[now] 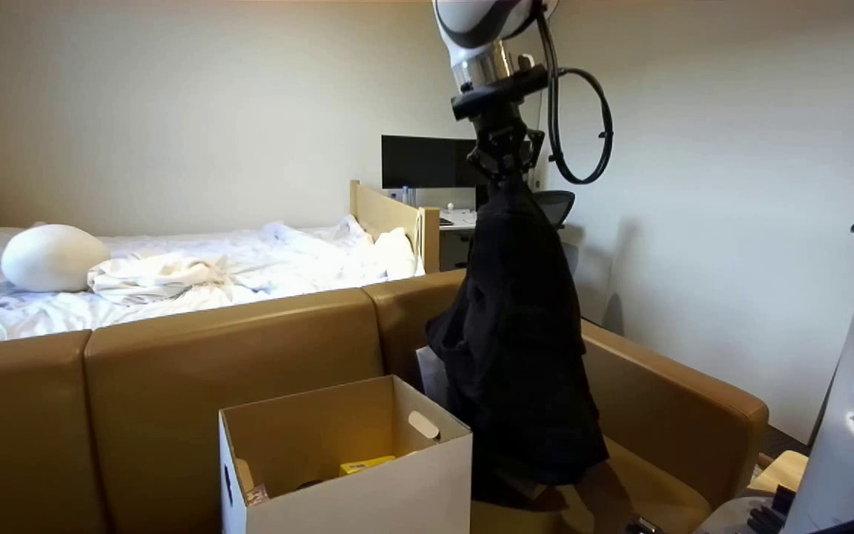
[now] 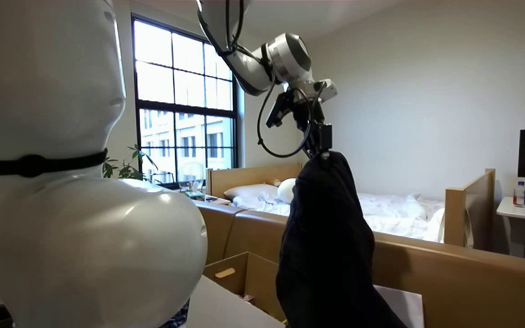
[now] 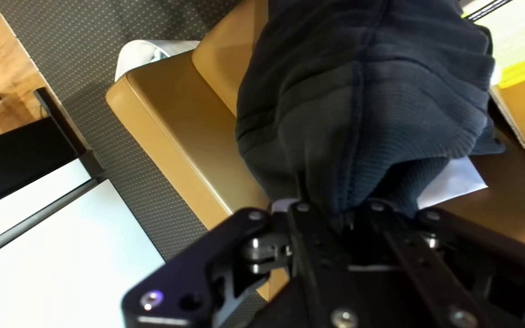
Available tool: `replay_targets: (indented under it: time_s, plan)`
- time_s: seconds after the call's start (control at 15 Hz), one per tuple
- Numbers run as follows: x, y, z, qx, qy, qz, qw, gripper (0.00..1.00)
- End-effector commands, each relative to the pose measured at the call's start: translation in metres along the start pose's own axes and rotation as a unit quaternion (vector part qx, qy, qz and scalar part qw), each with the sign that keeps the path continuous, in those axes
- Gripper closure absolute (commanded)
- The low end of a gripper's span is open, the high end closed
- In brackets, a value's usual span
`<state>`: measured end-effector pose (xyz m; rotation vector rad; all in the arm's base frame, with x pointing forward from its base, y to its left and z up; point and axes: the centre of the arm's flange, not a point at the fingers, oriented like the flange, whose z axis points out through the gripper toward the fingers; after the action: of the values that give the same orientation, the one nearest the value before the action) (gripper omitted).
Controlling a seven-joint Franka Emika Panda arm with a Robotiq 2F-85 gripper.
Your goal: Put the black hoodie inside the storage box
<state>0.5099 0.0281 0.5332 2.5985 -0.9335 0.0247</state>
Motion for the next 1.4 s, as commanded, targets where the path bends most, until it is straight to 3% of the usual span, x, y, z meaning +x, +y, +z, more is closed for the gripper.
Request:
replay_targets:
  time_s: [0.0, 0.07, 0.13, 0.33, 0.53, 0.6, 0.93, 1.13, 1.33]
  plan:
    - [-0.025, 0.065, -0.068, 0.046, -0.005, -0.007, 0.9989, 0.93]
    - [-0.026, 0.084, -0.080, 0.047, -0.015, -0.013, 0.9987, 0.93]
    - [-0.024, 0.041, -0.050, 0.030, -0.004, -0.001, 0.9995, 0.84]
    - [-0.031, 0.077, -0.073, 0.046, -0.006, -0.004, 0.9989, 0.84]
    - [-0.031, 0.075, -0.070, 0.044, -0.009, -0.006, 0.9990, 0.84]
    - [-0.032, 0.075, -0.073, 0.040, 0.006, -0.007, 0.9991, 0.94]
    - [-0.018, 0.087, -0.180, 0.045, 0.129, 0.026, 0.9903, 0.93]
    - [-0.022, 0.097, -0.252, 0.073, 0.196, 0.069, 0.9754, 0.93]
    - [-0.041, 0.103, -0.319, 0.117, 0.254, 0.108, 0.9541, 0.93]
